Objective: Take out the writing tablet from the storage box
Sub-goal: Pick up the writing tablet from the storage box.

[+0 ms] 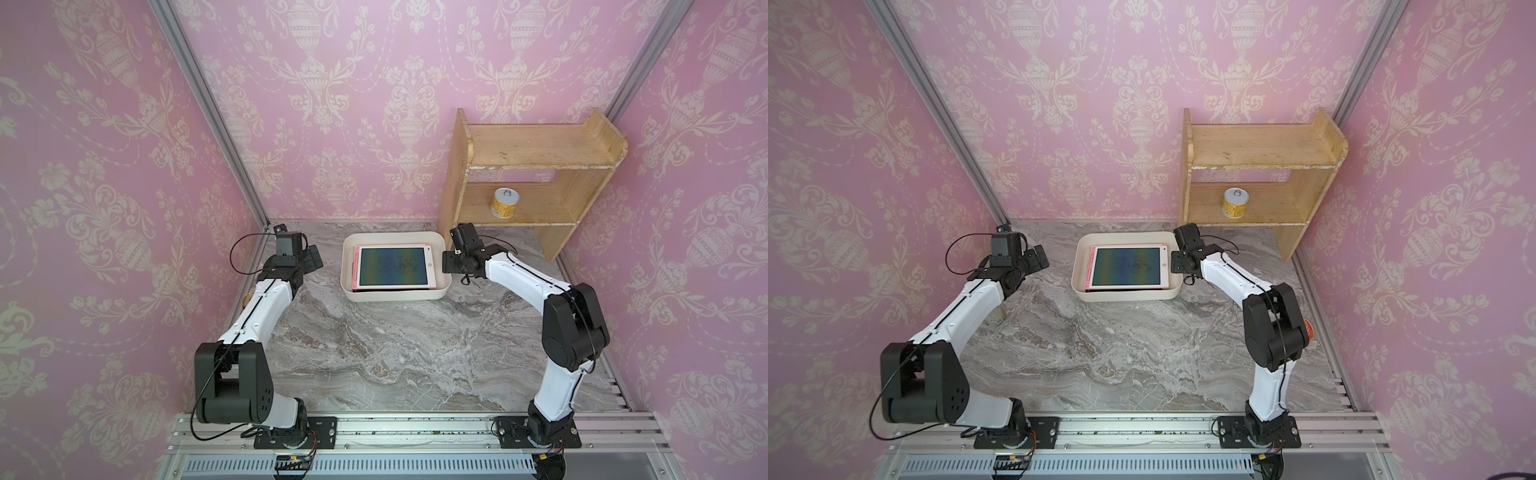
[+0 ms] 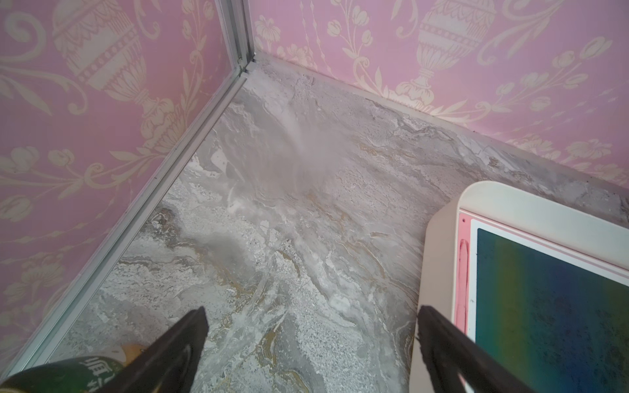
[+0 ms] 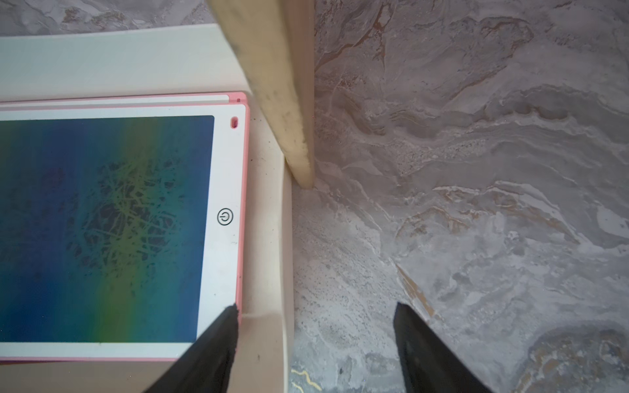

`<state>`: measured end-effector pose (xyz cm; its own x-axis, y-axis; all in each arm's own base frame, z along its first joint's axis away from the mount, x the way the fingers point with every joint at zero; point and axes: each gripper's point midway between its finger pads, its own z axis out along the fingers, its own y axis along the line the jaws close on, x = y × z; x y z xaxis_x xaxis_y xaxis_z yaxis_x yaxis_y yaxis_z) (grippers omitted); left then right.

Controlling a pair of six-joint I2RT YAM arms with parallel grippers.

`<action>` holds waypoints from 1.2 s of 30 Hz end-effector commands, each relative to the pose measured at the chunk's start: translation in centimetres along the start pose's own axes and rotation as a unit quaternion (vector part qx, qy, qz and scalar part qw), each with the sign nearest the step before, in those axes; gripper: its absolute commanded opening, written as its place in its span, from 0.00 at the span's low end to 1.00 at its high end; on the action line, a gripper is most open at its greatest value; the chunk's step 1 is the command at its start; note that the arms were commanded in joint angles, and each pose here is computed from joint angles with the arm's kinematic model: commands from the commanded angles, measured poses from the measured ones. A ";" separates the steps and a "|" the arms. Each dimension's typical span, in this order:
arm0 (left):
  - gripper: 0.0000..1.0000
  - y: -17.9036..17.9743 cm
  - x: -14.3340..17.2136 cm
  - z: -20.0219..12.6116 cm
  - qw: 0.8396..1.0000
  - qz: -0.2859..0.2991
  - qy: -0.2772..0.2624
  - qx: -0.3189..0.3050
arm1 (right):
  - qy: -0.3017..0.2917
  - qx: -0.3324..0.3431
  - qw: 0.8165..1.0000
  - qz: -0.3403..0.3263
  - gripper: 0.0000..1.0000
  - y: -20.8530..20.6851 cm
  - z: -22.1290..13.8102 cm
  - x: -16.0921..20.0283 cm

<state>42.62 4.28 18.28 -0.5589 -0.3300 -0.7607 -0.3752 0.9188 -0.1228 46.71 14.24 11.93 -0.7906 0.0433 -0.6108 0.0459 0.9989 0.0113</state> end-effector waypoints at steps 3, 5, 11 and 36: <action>0.99 -2.2 0.2 0.2 0.999 0.004 0.025 0.028 | 0.008 0.019 1.000 -0.004 0.63 0.4 1.2 0.3; 0.99 -3.1 0.3 0.3 0.999 0.013 0.027 0.034 | 0.014 0.016 1.000 -0.006 0.58 0.8 2.0 0.8; 0.99 -5.5 0.3 0.5 0.998 0.034 0.035 0.050 | 0.024 0.015 1.000 -0.012 0.41 1.3 3.4 1.7; 0.99 -14.4 4.0 0.7 0.978 0.034 0.123 0.167 | 0.018 0.009 0.999 -0.026 0.00 1.8 3.3 1.0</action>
<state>46.36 -8.39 16.46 -0.7331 -0.2274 -0.6410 -0.0960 0.9676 -0.2334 47.58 16.04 8.16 -0.8205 -0.0076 -0.5715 0.0064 0.9997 -0.0224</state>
